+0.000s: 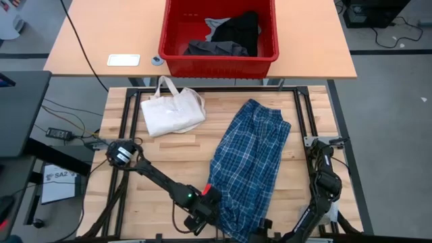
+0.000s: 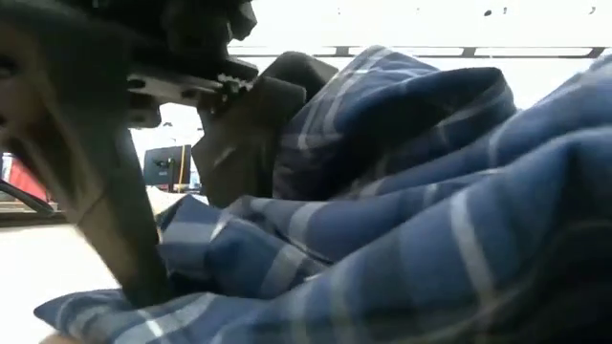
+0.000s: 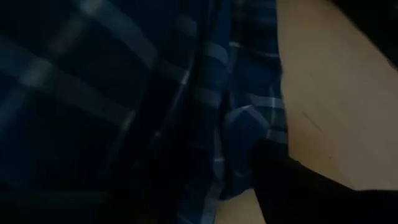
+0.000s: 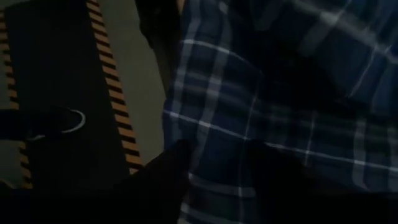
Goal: Fold laundry
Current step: Fold the blue pants
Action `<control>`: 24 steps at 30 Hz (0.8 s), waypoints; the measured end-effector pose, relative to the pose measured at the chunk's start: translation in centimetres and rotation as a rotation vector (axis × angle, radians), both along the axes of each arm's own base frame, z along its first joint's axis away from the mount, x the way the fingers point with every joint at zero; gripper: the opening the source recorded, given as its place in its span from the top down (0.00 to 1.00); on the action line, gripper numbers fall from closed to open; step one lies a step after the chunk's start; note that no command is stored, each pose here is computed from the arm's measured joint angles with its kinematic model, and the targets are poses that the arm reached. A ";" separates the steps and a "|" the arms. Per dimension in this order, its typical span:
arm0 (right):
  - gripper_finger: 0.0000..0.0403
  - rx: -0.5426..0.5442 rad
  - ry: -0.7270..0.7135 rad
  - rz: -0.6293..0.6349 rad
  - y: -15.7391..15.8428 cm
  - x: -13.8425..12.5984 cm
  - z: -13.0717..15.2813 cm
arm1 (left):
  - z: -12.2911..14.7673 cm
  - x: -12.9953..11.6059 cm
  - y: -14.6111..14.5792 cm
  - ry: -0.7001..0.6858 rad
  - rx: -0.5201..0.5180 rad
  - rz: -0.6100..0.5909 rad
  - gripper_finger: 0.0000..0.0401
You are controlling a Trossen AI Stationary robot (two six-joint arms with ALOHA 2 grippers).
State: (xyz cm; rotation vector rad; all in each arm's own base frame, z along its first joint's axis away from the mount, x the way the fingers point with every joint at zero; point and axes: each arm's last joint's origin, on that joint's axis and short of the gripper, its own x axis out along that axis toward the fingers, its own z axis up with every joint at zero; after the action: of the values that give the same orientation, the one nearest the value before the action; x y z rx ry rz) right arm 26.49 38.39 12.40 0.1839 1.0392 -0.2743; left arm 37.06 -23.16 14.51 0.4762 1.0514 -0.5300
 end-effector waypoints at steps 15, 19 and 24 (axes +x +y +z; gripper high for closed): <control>0.97 0.147 -0.003 -0.048 0.7 2.0 3.1 | 2.9 -0.8 0.7 0.016 -0.043 -0.027 0.98; 0.98 0.160 -0.050 -0.052 1.1 2.4 5.5 | 6.3 -2.0 1.4 0.022 -0.097 -0.049 0.99; 0.99 0.165 -0.078 -0.116 0.9 2.6 8.2 | 10.2 -2.9 2.6 -0.053 -0.145 -0.044 0.99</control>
State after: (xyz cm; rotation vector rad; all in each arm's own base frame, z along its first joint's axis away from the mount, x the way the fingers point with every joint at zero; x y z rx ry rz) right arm 29.11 39.28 20.56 0.4018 0.9756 -0.2837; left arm 34.14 -20.57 24.68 0.3845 0.9462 -0.6249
